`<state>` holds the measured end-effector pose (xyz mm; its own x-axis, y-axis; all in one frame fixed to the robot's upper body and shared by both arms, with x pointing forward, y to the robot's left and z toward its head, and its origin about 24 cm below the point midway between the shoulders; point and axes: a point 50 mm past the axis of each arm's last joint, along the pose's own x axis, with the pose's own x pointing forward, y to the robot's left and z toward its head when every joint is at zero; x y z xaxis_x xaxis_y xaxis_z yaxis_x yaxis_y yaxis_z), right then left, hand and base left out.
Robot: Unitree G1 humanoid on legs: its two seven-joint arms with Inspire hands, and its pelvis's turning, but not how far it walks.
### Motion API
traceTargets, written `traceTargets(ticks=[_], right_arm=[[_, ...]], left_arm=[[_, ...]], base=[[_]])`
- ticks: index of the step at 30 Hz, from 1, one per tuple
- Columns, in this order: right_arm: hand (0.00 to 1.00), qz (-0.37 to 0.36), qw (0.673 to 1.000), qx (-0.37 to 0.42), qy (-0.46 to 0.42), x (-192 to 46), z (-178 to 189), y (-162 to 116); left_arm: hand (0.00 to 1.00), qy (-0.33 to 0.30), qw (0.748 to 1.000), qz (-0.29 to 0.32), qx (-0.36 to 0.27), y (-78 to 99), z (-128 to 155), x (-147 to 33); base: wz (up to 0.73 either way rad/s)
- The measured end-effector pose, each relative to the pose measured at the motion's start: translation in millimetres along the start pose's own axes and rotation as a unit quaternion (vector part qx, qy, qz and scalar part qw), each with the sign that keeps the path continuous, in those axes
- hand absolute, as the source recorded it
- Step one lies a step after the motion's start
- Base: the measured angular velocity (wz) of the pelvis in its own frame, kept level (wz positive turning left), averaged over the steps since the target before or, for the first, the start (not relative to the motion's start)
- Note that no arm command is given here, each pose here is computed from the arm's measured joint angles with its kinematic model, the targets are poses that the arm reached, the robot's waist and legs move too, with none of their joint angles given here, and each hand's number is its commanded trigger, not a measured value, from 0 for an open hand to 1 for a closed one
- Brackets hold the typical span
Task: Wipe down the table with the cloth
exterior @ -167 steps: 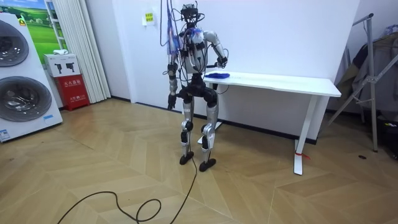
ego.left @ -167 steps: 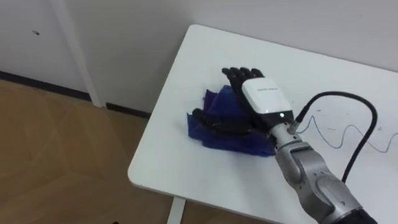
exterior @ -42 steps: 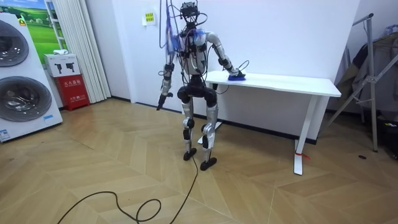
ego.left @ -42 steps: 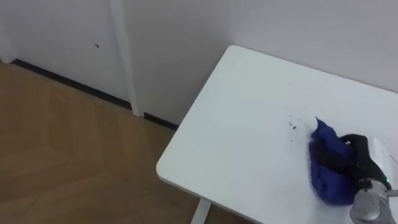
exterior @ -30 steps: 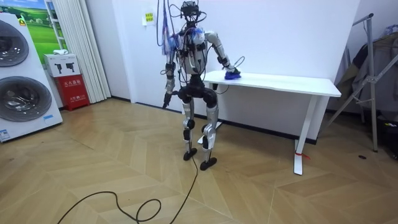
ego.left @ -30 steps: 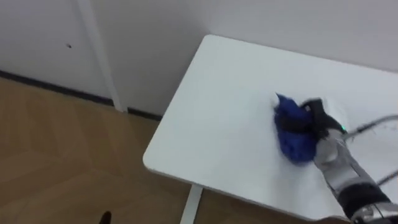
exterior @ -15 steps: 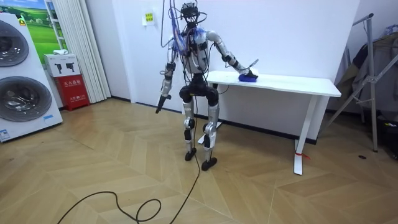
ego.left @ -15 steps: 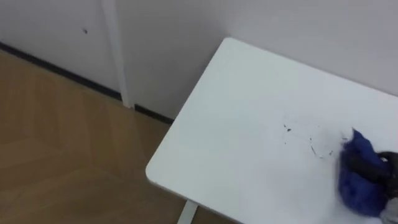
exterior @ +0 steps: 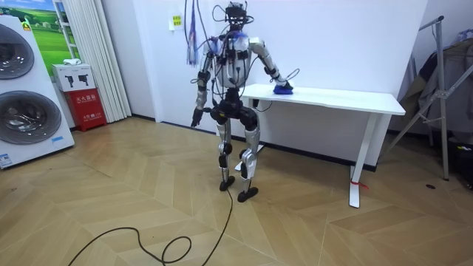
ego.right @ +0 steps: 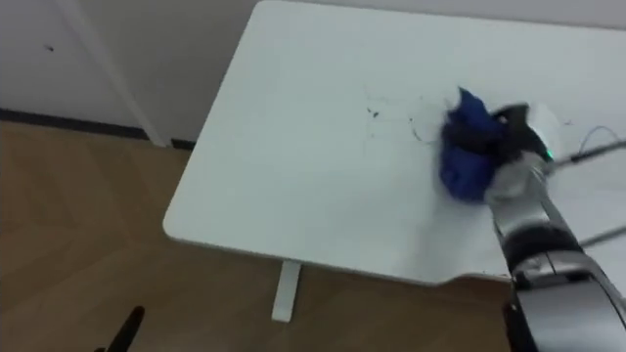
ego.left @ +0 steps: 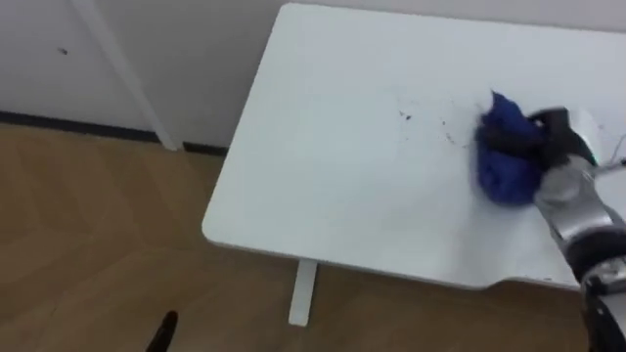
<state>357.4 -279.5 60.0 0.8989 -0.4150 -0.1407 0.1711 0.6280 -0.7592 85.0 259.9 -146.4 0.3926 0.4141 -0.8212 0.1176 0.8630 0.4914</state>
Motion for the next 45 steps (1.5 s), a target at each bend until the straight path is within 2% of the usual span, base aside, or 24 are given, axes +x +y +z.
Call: traceTargets(ticks=[1, 3, 6, 8, 13, 16, 18, 21, 24, 26, 29, 33, 36, 38, 42, 44, 45], right_arm=[[1.00, -0.004, 1.000, 0.001, 0.002, 1, -1, -3], [1.00, -0.013, 1.000, -0.009, 0.011, 0, -12, -8], [1.00, -0.037, 0.997, -0.003, 0.060, -15, -67, -17], [1.00, -0.047, 0.993, 0.018, 0.110, -37, -114, -12], [1.00, -0.050, 0.977, 0.025, 0.206, -85, -183, -6], [1.00, -0.051, 0.973, 0.023, 0.225, -95, -197, -8], [1.00, -0.055, 0.974, 0.024, 0.217, -90, -190, -9], [1.00, -0.068, 0.976, 0.022, 0.204, -70, -167, -12], [1.00, -0.061, 0.983, 0.010, 0.173, -48, -130, -5], [1.00, -0.034, 0.994, 0.001, 0.102, -24, -72, 9], [1.00, 0.003, 1.000, -0.006, 0.011, -12, -13, 23], [1.00, 0.015, 1.000, -0.016, -0.015, -13, -8, 26], [1.00, 0.020, 1.000, -0.021, 0.008, -30, -49, 37], [1.00, 0.003, 0.998, -0.007, 0.056, -56, -100, 41], [1.00, -0.038, 0.988, 0.009, 0.147, -91, -164, 27], [1.00, -0.060, 0.978, 0.006, 0.200, -116, -201, 12], [1.00, -0.064, 0.976, 0.006, 0.210, -121, -207, 9]], left_arm=[[0.00, 0.004, 1.000, 0.001, -0.005, 1.0, -2, -0.3], [0.00, 0.037, 0.999, 0.000, -0.004, 0.7, -24, -4.8], [0.00, 0.074, 0.997, 0.006, -0.017, 4.2, -51, -11.7], [0.00, 0.097, 0.994, 0.022, -0.035, 12.3, -67, -15.9], [0.00, 0.102, 0.993, 0.039, -0.051, 18.7, -75, -19.8], [0.00, 0.084, 0.995, 0.037, -0.049, 17.8, -67, -17.7], [0.00, 0.072, 0.996, 0.035, -0.047, 17.1, -58, -14.4], [0.00, 0.047, 0.998, 0.026, -0.037, 12.8, -40, -9.4], [0.00, 0.031, 0.999, 0.014, -0.025, 6.3, -28, -7.1], [0.00, 0.032, 0.999, 0.001, -0.016, 2.0, -24, -4.8], [0.00, 0.022, 1.000, -0.009, -0.017, -3.7, -14, -3.4], [0.00, 0.034, 0.999, -0.010, -0.019, -5.6, -24, -6.6], [0.00, 0.073, 0.997, -0.008, -0.020, -5.1, -55, -15.5], [0.00, 0.083, 0.996, 0.000, -0.024, -2.9, -70, -23.2], [0.00, 0.092, 0.995, 0.015, -0.030, 2.7, -79, -26.4], [0.00, 0.092, 0.995, 0.032, -0.039, 9.4, -81, -26.9], [0.00, 0.091, 0.994, 0.036, -0.040, 10.8, -80, -26.3]], base=[[0.59], [0.48], [0.82], [0.66], [0.15], [-0.12], [-0.18], [-0.49], [-0.73], [-0.84], [-0.08], [0.49], [0.74], [0.81], [0.06], [-0.16], [-0.27]])
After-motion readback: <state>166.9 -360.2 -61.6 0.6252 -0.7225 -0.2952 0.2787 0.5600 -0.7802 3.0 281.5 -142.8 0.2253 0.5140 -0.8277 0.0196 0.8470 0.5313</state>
